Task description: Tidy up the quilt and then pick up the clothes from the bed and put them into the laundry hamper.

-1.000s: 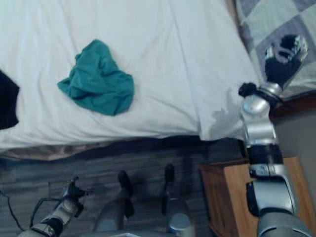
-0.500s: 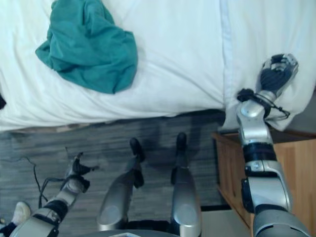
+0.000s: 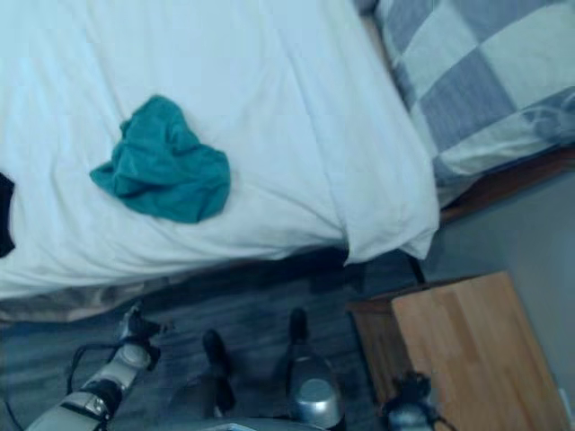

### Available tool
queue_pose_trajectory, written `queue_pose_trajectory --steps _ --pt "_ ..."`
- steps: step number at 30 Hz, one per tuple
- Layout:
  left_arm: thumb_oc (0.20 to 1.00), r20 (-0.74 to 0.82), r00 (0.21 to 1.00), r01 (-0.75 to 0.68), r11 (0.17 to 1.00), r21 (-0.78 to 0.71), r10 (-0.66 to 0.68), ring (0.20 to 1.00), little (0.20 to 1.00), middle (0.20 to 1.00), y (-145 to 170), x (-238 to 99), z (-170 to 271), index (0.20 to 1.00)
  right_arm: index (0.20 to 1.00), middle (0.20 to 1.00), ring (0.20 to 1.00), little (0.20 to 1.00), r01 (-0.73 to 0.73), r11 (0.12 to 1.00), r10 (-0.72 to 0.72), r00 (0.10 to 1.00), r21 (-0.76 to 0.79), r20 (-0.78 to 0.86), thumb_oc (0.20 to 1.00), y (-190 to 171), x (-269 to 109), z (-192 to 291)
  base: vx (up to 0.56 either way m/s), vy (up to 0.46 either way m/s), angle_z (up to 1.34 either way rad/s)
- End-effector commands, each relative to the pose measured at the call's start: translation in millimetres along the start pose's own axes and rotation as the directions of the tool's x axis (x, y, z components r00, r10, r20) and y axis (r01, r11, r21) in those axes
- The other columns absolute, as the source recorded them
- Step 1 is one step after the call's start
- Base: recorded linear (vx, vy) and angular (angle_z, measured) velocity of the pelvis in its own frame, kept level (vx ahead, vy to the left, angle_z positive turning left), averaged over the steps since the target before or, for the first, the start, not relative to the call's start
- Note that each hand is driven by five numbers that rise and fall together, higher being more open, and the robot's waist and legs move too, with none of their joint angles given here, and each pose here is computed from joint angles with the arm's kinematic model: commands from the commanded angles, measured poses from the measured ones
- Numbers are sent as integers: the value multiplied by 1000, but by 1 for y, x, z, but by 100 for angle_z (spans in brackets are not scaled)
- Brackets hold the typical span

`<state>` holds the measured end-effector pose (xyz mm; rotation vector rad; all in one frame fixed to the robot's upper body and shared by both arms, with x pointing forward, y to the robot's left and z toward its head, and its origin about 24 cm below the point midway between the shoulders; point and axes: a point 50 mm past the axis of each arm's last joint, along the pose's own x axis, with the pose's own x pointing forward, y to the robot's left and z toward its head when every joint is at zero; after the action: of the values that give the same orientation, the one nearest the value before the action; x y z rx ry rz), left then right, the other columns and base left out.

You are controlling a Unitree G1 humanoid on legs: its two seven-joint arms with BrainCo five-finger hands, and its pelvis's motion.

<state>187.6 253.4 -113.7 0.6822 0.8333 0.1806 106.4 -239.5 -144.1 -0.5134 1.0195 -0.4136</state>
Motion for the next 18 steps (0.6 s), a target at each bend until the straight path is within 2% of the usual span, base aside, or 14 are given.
queue_pose_trajectory --steps 1,5,7,10,13,14,18 --pt "1000 -75 997 -5 999 39 8 1000 1000 1000 1 -1 -17 1000 1000 1000 1000 1000 -52 987 81 977 -152 196 1000 5 10 58 -97 109 -3" --pt "1000 -135 991 17 997 80 -6 1000 1000 1000 -2 -8 -40 1000 1000 1000 1000 1000 -108 965 178 939 -237 294 1000 20 3 79 -36 43 3" --pt "1000 -171 984 56 995 80 -42 1000 1000 1000 -14 -17 -54 1000 1000 1000 1000 1000 -116 940 235 901 -320 365 1000 26 -1 92 43 39 23" --pt "1000 -116 992 44 999 -3 -44 1000 1000 1000 -22 -15 -37 1000 1000 1000 1000 1000 -54 911 257 850 -409 459 1000 22 -1 120 -166 68 49" --pt "1000 -115 992 38 998 -46 -43 1000 1000 1000 -23 -17 -40 1000 1000 1000 1000 1000 -27 899 262 832 -436 488 1000 20 -2 128 -82 128 45" --pt "1000 -140 988 56 998 -36 -60 1000 1000 1000 -33 -25 -51 1000 1000 1000 1000 1000 -35 888 281 831 -459 480 1000 23 -3 125 -65 383 17" --pt "1000 -160 985 53 998 -37 -59 1000 1000 1000 -38 -28 -54 1000 1000 1000 1000 1000 -64 880 280 871 -471 404 1000 22 2 106 8 352 24"
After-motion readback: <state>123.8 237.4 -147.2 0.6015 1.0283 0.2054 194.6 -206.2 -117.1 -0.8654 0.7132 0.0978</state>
